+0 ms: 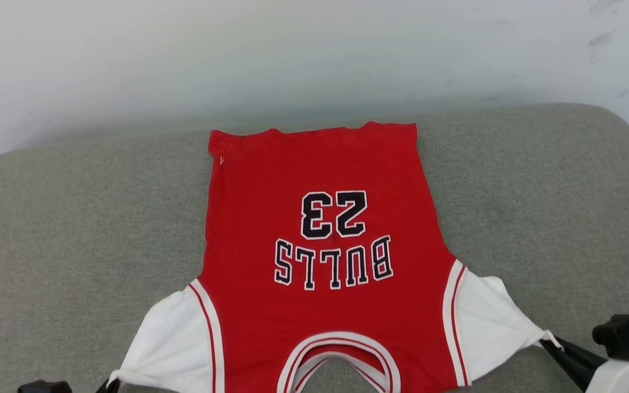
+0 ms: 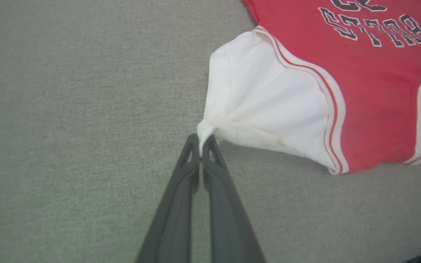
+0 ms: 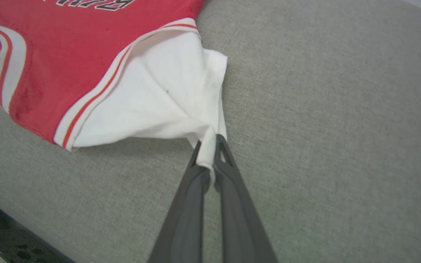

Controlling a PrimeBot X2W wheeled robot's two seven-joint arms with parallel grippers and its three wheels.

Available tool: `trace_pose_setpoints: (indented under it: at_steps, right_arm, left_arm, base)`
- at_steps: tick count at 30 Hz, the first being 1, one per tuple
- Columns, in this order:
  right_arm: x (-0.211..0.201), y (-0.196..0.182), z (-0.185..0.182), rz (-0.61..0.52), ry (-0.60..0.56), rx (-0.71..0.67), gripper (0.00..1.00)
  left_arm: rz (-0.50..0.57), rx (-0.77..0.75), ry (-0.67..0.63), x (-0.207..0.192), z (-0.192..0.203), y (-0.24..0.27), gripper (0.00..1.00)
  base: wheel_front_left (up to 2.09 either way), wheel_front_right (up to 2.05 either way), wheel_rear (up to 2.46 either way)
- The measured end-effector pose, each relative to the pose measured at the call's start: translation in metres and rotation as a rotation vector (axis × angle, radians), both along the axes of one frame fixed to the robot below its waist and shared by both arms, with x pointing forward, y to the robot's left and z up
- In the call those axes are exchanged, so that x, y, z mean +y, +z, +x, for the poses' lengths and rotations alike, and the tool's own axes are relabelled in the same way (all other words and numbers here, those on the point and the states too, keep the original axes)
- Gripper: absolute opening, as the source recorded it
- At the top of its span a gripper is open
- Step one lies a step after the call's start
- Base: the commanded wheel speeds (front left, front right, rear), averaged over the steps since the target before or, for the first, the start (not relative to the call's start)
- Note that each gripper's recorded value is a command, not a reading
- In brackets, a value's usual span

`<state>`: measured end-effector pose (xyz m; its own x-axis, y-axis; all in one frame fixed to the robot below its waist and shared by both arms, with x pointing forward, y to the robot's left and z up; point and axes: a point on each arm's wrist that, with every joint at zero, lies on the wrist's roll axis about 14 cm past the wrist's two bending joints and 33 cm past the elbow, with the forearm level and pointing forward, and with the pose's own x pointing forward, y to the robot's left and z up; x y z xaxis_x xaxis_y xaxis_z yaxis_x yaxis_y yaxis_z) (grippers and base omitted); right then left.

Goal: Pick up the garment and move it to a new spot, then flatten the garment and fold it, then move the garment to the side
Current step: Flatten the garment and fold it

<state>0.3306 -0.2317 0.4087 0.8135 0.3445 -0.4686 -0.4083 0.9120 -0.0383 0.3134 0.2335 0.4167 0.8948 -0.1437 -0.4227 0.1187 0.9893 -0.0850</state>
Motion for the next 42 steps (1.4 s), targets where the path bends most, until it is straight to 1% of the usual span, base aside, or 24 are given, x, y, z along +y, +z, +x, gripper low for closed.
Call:
trace_pose_setpoints:
  at_steps: [7, 11, 12, 13, 14, 18, 22, 28, 31, 33, 35, 42]
  right_arm:
    - [-0.008, -0.018, -0.036, -0.005, -0.017, 0.11, 0.0]
    - [-0.009, -0.019, -0.04, -0.022, -0.016, 0.137, 0.0]
    - [-0.009, -0.018, -0.038, -0.025, -0.016, 0.133, 0.2]
    - [-0.007, -0.016, -0.035, -0.028, -0.013, 0.128, 0.91]
    - [-0.005, -0.013, -0.032, -0.037, -0.003, 0.118, 1.0]
    - [0.005, -0.002, -0.017, -0.051, 0.024, 0.079, 1.0]
    - [0.004, 0.027, 0.018, -0.066, 0.021, -0.019, 1.0]
    - [-0.003, 0.105, 0.097, -0.129, 0.02, -0.248, 1.0]
    - [0.006, 0.144, 0.136, -0.124, 0.025, -0.34, 1.0]
    - [0.011, 0.165, 0.162, -0.118, 0.026, -0.378, 1.0]
    - [0.016, 0.173, 0.187, -0.129, 0.028, -0.365, 1.0]
    - [0.035, 0.15, 0.264, -0.158, 0.018, -0.122, 1.0]
  left_arm:
    - [-0.022, 0.052, 0.042, 0.004, -0.024, -0.009, 0.0]
    - [-0.024, 0.042, 0.051, 0.004, -0.023, -0.006, 0.0]
    - [-0.022, 0.034, 0.053, 0.004, -0.021, -0.004, 0.0]
    - [-0.024, 0.029, 0.054, 0.003, -0.02, -0.003, 0.0]
    - [-0.024, 0.021, 0.054, 0.002, -0.018, -0.001, 0.0]
    - [-0.028, 0.0, 0.028, -0.009, -0.013, 0.003, 0.0]
    - [-0.027, -0.032, 0.011, -0.016, -0.001, 0.01, 0.0]
    - [-0.019, -0.075, -0.014, -0.026, 0.021, 0.017, 0.0]
    - [-0.014, -0.093, -0.02, -0.029, 0.034, 0.018, 0.0]
    - [-0.007, -0.103, -0.027, -0.031, 0.042, 0.018, 0.0]
    - [-0.001, -0.112, -0.035, -0.033, 0.05, 0.017, 0.0]
    - [0.029, -0.105, -0.03, -0.031, 0.067, 0.004, 0.0]
  base:
    - [0.0, 0.0, 0.0]
    - [0.0, 0.0, 0.0]
    - [0.0, 0.0, 0.0]
    - [0.0, 0.0, 0.0]
    - [0.0, 0.0, 0.0]
    - [0.0, 0.0, 0.0]
    - [0.0, 0.0, 0.0]
    - [0.0, 0.0, 0.0]
    - [0.0, 0.0, 0.0]
    - [0.0, 0.0, 0.0]
    - [0.0, 0.0, 0.0]
    - [0.0, 0.0, 0.0]
